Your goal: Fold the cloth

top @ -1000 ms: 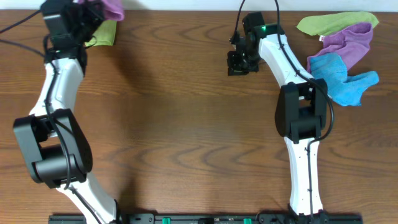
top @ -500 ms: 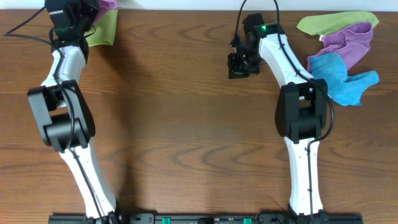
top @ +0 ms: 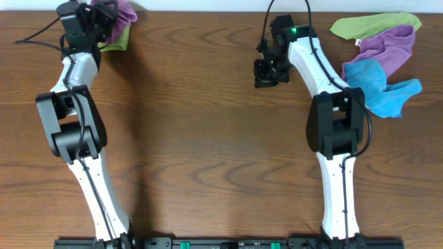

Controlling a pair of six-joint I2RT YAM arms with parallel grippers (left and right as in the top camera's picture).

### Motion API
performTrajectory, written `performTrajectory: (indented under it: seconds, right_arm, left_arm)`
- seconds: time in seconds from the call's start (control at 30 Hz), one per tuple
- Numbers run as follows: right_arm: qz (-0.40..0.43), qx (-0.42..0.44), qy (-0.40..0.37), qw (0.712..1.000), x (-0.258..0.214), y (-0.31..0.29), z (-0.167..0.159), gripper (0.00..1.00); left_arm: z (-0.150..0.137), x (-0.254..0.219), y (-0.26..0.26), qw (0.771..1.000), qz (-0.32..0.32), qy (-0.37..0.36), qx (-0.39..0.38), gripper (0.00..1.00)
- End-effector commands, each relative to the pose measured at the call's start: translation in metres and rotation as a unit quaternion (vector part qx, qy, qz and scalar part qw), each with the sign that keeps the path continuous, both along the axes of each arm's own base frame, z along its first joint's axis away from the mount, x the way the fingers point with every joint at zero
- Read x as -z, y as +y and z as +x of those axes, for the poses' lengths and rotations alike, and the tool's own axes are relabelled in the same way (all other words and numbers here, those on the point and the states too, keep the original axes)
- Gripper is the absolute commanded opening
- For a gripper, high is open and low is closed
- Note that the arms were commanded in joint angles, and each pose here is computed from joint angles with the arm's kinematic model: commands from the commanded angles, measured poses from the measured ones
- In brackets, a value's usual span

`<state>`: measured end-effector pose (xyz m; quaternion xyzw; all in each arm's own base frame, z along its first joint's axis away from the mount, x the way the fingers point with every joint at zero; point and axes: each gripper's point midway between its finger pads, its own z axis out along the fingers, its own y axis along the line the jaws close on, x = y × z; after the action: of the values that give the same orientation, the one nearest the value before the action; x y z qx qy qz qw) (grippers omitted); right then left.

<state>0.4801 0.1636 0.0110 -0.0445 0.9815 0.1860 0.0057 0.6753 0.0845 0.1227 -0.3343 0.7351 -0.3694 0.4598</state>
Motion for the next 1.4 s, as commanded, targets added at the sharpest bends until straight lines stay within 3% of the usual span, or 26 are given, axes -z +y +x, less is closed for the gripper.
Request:
performTrajectory:
  seconds: [0.0, 0.37, 0.8, 1.17, 1.23, 1.37]
  right_arm:
    - [0.005, 0.003, -0.002, 1.0, -0.004, 0.004, 0.002, 0.02]
    - [0.012, 0.003, 0.0, 1.0, -0.005, 0.006, 0.002, 0.01]
    - [0.026, 0.002, -0.005, 1.0, -0.017, 0.01, 0.005, 0.01]
    - [-0.09, 0.001, -0.072, 0.993, -0.084, -0.038, 0.025, 0.02]
    - [-0.102, 0.005, -0.077, 0.992, -0.096, -0.046, 0.024, 0.12]
    - [-0.109, -0.008, -0.088, 0.99, -0.124, -0.057, 0.017, 0.54]
  left_arm:
    - [-0.002, -0.005, 0.015, 1.0, -0.014, -0.001, 0.005, 0.95]
    - [-0.031, -0.002, 0.053, 0.998, -0.017, 0.053, 0.007, 0.95]
    - [-0.065, -0.042, 0.1, 0.995, 0.063, 0.07, -0.023, 0.95]
    - [-0.144, -0.127, 0.087, 0.966, 0.23, 0.112, 0.028, 0.95]
    - [-0.161, -0.142, 0.085, 0.958, 0.257, 0.121, 0.026, 0.95]
    - [-0.198, -0.162, 0.077, 0.943, 0.294, 0.152, 0.035, 0.95]
